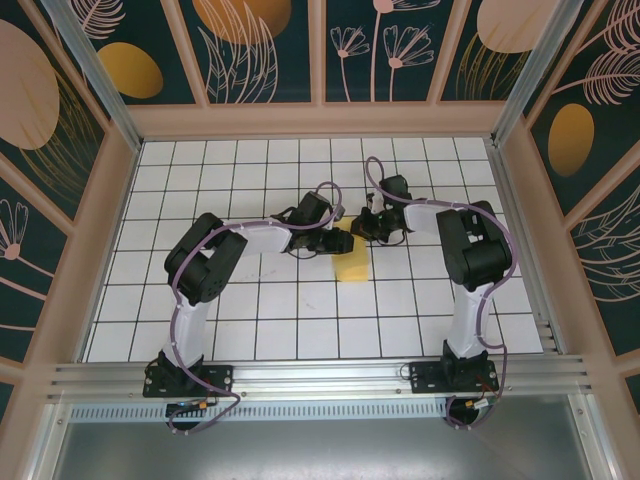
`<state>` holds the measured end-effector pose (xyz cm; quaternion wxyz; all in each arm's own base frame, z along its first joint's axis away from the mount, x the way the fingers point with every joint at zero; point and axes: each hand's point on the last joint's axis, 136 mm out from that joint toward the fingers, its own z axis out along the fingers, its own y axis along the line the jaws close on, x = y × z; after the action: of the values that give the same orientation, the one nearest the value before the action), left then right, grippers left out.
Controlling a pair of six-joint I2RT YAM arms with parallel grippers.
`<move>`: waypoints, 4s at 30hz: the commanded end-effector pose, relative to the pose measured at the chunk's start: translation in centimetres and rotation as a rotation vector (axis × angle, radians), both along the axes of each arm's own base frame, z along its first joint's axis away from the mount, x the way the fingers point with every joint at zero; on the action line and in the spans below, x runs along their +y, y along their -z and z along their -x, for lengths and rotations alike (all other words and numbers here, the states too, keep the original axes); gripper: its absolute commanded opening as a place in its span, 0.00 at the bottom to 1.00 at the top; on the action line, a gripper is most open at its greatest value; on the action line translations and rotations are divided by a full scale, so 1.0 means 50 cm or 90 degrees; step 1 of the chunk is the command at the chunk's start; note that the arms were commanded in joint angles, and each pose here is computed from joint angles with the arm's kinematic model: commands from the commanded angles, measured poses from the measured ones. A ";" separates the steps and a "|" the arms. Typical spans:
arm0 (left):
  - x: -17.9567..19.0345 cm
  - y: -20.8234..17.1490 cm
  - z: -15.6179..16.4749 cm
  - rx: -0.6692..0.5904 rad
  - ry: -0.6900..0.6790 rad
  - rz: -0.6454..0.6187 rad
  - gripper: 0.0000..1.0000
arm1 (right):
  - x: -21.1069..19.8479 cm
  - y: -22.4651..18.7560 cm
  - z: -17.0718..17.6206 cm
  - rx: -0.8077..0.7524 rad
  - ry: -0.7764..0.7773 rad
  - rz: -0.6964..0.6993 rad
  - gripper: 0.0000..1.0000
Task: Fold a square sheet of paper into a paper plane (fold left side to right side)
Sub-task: Hold the square sheet of paper at the center of the table, then first fold the square sheet of paper in half at the center of the table, then hold the square sheet of paper at the center of the table.
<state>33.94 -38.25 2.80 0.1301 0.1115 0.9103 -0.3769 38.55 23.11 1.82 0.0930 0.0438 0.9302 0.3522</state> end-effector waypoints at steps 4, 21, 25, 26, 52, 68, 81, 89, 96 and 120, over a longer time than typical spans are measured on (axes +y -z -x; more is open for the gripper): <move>-0.005 -0.043 0.042 -0.008 0.031 0.019 0.42 | -0.025 0.068 0.031 0.055 0.017 0.059 0.08; 0.000 0.007 0.053 0.003 0.043 -0.008 0.42 | -0.019 0.071 0.040 0.059 0.013 0.069 0.08; 0.007 0.024 0.061 0.008 0.046 -0.022 0.42 | -0.019 0.071 0.040 0.059 0.013 0.069 0.08; 0.007 0.029 0.064 0.010 0.048 -0.024 0.42 | -0.017 0.071 0.041 0.059 0.012 0.069 0.08; 0.000 0.026 0.175 -0.017 0.146 -0.034 0.42 | -0.013 0.077 0.046 0.071 0.014 0.071 0.08; -0.010 0.026 0.248 0.002 0.171 -0.023 0.42 | -0.010 0.079 0.047 0.073 0.014 0.071 0.08; 0.014 0.016 0.297 0.019 0.163 -0.003 0.43 | -0.007 0.078 0.051 0.072 0.011 0.065 0.08; 0.022 -0.142 0.218 -0.070 0.106 0.077 0.46 | -0.003 0.069 0.054 0.068 0.012 0.061 0.08; 0.028 -0.088 0.138 -0.050 0.075 0.054 0.45 | 0.001 0.057 0.055 0.058 0.014 0.052 0.08; 0.006 0.018 0.102 -0.002 0.052 0.007 0.44 | -0.007 -0.129 -0.004 -0.075 0.023 -0.003 0.29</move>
<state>29.08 -38.15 3.02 0.1287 0.1575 0.8958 -0.3952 38.41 23.66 4.68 0.1151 0.0487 0.9260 0.3564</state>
